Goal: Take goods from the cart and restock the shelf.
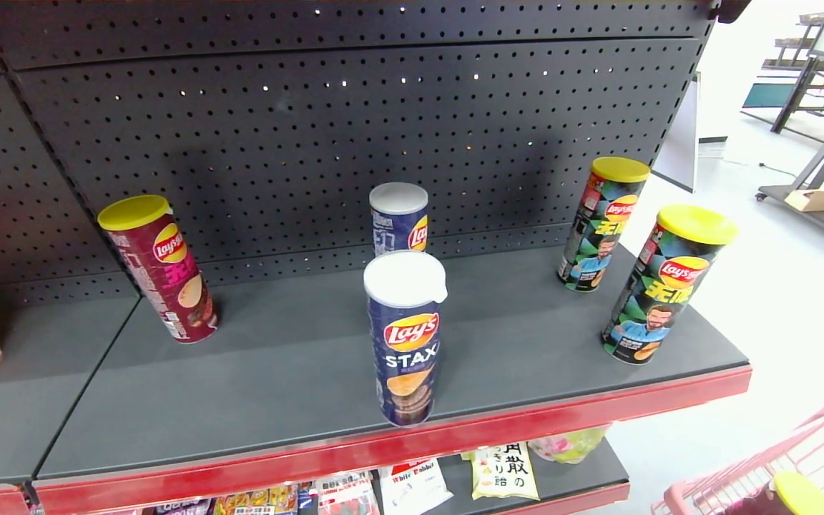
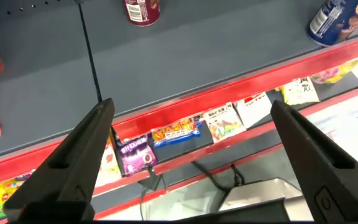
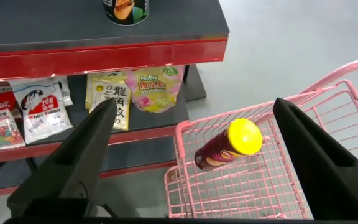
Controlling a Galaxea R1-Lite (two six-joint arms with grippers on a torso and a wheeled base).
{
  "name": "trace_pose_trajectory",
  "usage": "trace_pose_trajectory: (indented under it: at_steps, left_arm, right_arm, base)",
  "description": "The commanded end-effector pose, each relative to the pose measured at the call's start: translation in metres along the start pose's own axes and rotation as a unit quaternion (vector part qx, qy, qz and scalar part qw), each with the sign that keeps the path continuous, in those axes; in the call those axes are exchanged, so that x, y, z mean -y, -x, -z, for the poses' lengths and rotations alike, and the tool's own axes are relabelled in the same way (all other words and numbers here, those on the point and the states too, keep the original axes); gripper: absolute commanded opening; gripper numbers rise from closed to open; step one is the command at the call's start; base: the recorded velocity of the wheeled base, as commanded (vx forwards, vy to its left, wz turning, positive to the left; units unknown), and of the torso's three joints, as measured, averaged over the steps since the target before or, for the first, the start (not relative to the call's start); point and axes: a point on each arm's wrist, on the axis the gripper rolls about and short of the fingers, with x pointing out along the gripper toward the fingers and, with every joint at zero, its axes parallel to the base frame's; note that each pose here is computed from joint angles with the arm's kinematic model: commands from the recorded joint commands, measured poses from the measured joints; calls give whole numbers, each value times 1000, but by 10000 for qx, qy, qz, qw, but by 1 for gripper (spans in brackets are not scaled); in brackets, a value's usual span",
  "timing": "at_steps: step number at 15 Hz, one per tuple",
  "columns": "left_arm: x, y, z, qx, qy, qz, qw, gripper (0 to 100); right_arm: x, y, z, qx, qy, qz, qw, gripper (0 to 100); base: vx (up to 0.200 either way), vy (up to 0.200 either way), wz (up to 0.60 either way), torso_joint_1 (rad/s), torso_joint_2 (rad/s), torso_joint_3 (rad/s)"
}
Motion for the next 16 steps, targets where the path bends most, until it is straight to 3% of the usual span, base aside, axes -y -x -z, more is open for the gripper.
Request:
trace_pose_trajectory:
  at_steps: [1,7,13,16]
  left_arm:
    - [0,0,3,7,-18,2,10000,100]
    - [-2,4,12,118,-127,6,9998,100]
    - [-2,6,13,163,-207,-1,9997,100]
    - [-3,8,15,230,-235,7,9995,100]
  right_arm:
    - [0,0,0,-4,-4,-10,10000,100]
    - [-1,4,9,118,158,-47,9998,100]
    - [-1,4,13,66,356,-7,9993,100]
    - [-1,3,13,56,377,7,9993,100]
  base:
    - [0,0,0,0,0,0]
    - [0,0,0,0,0,0]
    - [-200,0,0,2,4,2]
    - [0,0,0,0,0,0]
